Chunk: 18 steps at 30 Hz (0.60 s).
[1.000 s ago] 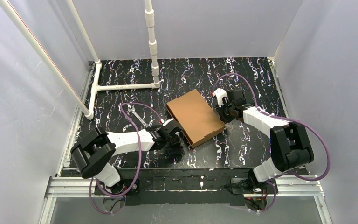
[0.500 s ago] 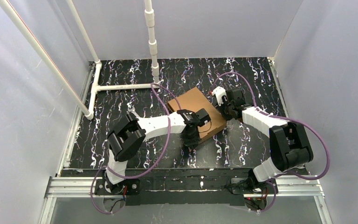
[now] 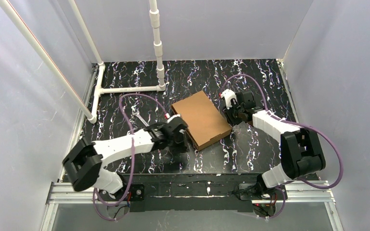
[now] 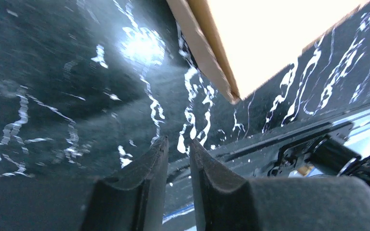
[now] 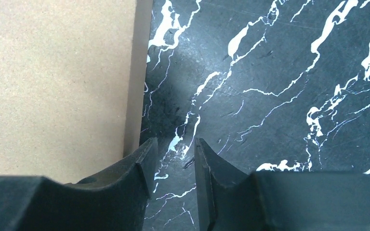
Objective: Fold the paper box
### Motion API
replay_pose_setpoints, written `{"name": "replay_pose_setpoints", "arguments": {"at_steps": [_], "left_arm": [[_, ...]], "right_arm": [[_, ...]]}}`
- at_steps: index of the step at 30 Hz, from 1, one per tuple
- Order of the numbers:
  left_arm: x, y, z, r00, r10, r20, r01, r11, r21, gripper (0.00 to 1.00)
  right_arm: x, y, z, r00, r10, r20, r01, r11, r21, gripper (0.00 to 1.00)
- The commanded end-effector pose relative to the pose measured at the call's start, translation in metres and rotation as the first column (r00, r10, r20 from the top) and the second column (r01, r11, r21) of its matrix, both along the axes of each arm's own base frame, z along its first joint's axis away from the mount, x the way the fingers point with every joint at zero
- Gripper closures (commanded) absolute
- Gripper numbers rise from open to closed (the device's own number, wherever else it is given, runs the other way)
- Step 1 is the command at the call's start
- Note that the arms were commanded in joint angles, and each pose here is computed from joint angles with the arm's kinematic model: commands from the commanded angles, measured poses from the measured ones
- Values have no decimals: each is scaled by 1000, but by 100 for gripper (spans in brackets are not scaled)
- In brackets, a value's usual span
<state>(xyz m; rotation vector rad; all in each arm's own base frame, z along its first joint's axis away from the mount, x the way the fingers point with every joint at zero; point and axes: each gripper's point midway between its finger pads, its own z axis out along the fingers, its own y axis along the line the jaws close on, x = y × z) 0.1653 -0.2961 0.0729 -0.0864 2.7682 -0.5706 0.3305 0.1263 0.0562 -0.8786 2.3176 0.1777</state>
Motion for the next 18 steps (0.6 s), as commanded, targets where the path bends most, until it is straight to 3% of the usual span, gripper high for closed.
{"name": "replay_pose_setpoints", "arguments": {"at_steps": [1,9,14,18], "left_arm": [[28,19,10,995,-2,97,17,989,-150,75],[126,74,-5,988,131,85,-122,987,-100,76],[174,78,-21,982,184,31,-183,983,-17,85],[199,37,-21,986,163,-21,-164,975,-151,92]], "right_arm": [[16,3,21,999,8,49,-10,999,31,56],[73,24,8,1000,1,-29,1,997,74,58],[109,45,0,998,-9,-57,14,995,95,59],[92,87,-14,989,100,-105,-92,993,72,62]]}}
